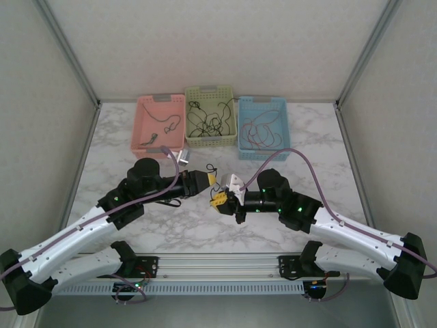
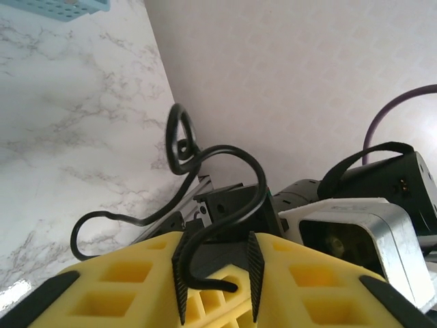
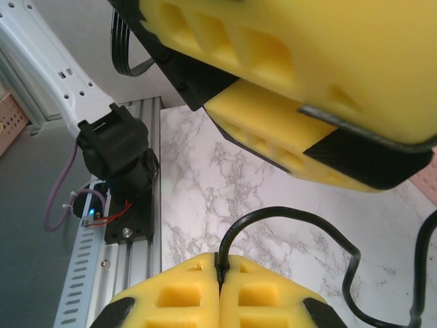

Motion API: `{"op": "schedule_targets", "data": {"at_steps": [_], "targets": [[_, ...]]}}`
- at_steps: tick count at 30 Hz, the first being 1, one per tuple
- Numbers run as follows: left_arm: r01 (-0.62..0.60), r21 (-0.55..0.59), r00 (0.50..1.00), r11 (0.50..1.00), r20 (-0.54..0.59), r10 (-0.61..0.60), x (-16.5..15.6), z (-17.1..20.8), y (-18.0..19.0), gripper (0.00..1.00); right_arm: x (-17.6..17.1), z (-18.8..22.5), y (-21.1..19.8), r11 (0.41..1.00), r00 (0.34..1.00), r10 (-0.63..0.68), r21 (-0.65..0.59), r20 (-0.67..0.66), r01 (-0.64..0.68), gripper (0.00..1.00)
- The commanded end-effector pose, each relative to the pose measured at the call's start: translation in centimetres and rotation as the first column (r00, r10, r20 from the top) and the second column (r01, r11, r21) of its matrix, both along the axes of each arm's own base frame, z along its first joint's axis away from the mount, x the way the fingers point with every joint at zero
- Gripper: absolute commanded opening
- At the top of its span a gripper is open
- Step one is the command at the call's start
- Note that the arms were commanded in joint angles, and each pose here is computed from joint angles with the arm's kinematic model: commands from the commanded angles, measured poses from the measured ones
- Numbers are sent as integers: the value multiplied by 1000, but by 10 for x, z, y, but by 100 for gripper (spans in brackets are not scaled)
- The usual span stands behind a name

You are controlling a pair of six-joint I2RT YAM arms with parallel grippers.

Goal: Untangle the cables

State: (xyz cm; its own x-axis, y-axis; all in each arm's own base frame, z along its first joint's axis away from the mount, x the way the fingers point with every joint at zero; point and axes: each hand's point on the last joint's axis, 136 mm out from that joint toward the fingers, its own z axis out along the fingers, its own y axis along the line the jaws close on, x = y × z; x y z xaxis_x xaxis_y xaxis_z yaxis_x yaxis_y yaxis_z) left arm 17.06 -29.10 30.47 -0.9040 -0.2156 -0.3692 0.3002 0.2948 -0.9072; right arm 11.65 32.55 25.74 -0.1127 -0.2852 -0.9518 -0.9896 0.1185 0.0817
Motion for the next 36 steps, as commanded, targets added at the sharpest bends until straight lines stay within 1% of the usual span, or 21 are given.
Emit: {"op": "schedule_targets", "data": {"at_steps": [1,3,5,7,9,10,12,14,16,17,19,22,24,26,29,31,32,34,36], "targets": [[-21,-35,1000,999,20,22,4,12,-2,27,2,9,3,1000,1000,-3,20,31,2,0],[-27,-25,999,999,18,28,5,11,-1,25,2,8,4,1000,1000,-3,18,29,3,0],[-36,-17,999,999,23,36,5,11,1,21,2,7,4,1000,1000,-1,15,26,1,0],[-46,-2,998,999,32,46,6,10,3,13,3,6,4,1000,1000,-5,11,26,4,0],[-65,34,997,997,54,64,7,8,8,2,3,5,3,1000,1000,-8,11,27,7,0],[-85,83,995,993,54,81,8,1,14,0,4,4,3,1000,1000,-13,7,26,13,0],[-126,161,991,979,73,116,9,-9,27,0,6,0,2,1000,999,-27,0,27,27,0],[-165,248,984,955,104,144,9,-15,43,0,13,-7,0,997,997,-68,-20,30,68,0],[-213,308,974,927,139,177,9,-15,63,0,19,-17,-4,992,993,-108,-55,39,110,0],[-233,317,969,919,154,192,8,-12,73,0,22,-24,-6,988,991,-127,-79,46,130,0],[-253,293,962,922,176,208,3,1,88,0,33,-39,-13,973,980,-183,-132,71,191,0],[-254,254,957,933,207,204,-9,28,104,0,57,-67,-27,913,944,-299,-245,140,325,0],[-251,239,952,938,237,194,-19,45,112,0,76,-81,-40,848,899,-386,-304,208,435,0],[-227,209,950,951,260,170,-30,62,116,0,94,-89,-53,781,846,-458,-330,273,530,0],[-185,172,953,968,274,133,-44,81,117,0,116,-93,-71,692,768,-558,-335,314,640,0],[-170,152,951,974,286,121,-52,91,120,0,133,-97,-90,617,704,-637,-339,315,710,0],[-164,137,948,977,295,117,-57,97,122,0,141,-100,-102,574,667,-681,-344,302,743,0],[-162,120,943,979,311,118,-65,107,128,0,154,-105,-124,511,603,-756,-344,257,788,0],[-173,115,937,978,326,127,-69,114,135,0,161,-108,-142,479,558,-804,-331,207,813,0]]}}
